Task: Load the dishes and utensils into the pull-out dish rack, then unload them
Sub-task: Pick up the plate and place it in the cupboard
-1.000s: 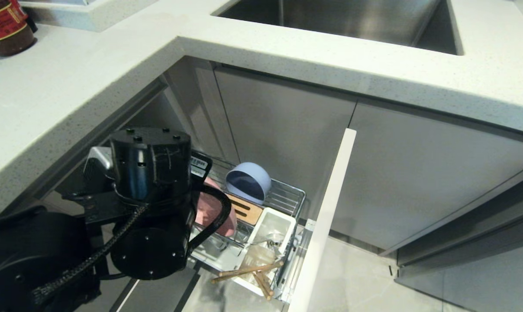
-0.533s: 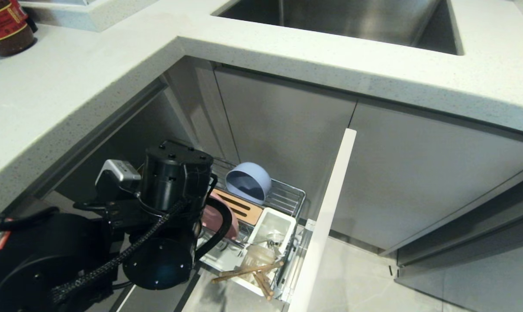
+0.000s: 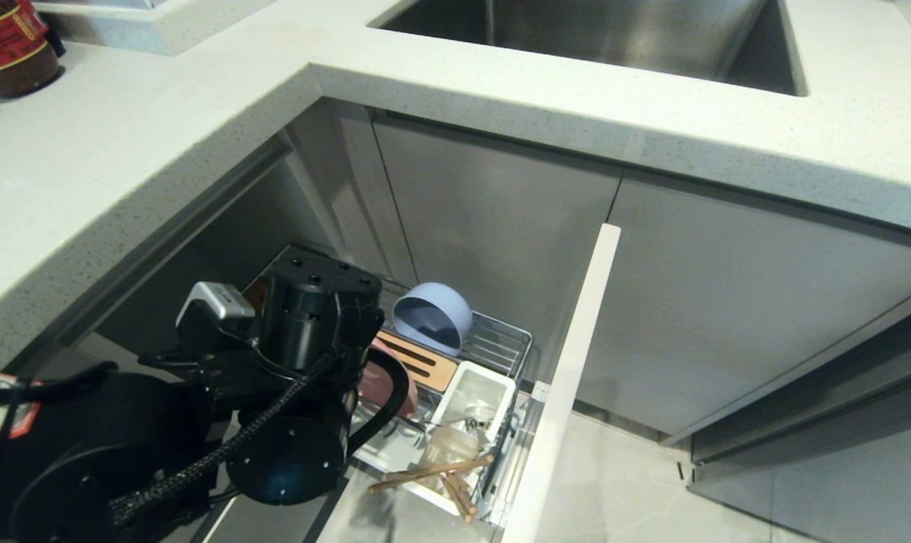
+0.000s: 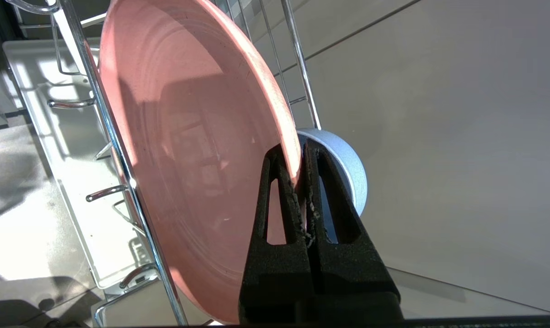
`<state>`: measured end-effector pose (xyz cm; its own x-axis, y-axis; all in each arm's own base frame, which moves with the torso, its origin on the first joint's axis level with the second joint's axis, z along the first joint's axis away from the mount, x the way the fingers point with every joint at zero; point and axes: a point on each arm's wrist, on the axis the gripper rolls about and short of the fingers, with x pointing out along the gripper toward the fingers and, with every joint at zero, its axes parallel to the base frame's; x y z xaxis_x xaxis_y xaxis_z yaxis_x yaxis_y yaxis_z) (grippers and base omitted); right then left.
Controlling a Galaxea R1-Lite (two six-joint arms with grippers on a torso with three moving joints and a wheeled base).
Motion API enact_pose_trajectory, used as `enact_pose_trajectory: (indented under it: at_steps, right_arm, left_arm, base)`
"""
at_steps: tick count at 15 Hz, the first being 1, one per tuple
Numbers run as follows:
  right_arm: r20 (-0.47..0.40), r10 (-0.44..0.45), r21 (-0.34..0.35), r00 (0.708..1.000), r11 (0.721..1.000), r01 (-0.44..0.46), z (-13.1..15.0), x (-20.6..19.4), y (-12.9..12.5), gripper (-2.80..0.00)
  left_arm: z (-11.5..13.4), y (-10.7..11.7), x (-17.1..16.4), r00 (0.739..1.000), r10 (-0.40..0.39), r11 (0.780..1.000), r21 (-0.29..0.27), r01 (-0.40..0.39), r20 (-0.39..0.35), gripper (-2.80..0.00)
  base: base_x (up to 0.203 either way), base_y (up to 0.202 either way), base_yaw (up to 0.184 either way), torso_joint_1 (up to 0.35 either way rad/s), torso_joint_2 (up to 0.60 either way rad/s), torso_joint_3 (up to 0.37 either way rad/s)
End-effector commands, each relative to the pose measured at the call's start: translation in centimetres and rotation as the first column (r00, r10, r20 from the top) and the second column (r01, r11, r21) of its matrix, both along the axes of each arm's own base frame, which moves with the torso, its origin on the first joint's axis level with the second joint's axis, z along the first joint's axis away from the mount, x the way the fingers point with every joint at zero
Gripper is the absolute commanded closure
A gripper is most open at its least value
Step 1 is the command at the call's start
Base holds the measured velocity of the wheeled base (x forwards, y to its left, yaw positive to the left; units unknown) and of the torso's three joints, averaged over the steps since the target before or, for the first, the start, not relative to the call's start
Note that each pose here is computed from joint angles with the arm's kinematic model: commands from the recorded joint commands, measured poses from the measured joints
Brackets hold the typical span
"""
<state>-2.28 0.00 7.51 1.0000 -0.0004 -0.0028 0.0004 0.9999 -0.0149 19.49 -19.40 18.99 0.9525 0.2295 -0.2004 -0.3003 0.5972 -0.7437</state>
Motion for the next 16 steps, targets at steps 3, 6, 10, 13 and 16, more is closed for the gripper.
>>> enact_pose_trajectory:
  at_steps: [3,6,10,13,16]
  right_arm:
    - [0.000,0.000,-0.001,1.000,1.000,0.000,0.00,0.00,0.00,0.00]
    - [0.000,-0.001,-0.001,1.000,1.000,0.001,0.00,0.00,0.00,0.00]
    - [0.000,0.000,0.000,1.000,1.000,0.000,0.00,0.00,0.00,0.00]
    - [0.000,0.000,0.000,1.000,1.000,0.000,0.00,0.00,0.00,0.00]
    - [0.000,0.000,0.000,1.000,1.000,0.000,0.00,0.00,0.00,0.00]
  left_arm:
    - [0.02,-0.07,0.06,1.000,0.006,1.000,-0.005,-0.006,0.005,0.00]
    - [0.05,-0.12,0.05,1.000,0.000,1.000,-0.006,0.000,0.004,0.00]
    - [0.14,-0.13,0.07,1.000,0.006,1.000,-0.004,-0.006,0.007,-2.80]
    - [0.14,-0.13,0.06,1.000,0.007,1.000,-0.002,-0.007,0.007,-2.80]
    - [0.16,0.07,-0.19,1.000,0.009,1.000,0.019,-0.009,-0.008,-2.80]
  base:
    - [0.000,0.000,0.000,0.000,0.00,0.000]
    - [0.000,0.000,0.000,0.000,0.00,0.000]
    - [0.000,0.000,0.000,0.000,0.00,0.000]
    - [0.000,0.000,0.000,0.000,0.00,0.000]
    - [0.000,0.000,0.000,0.000,0.00,0.000]
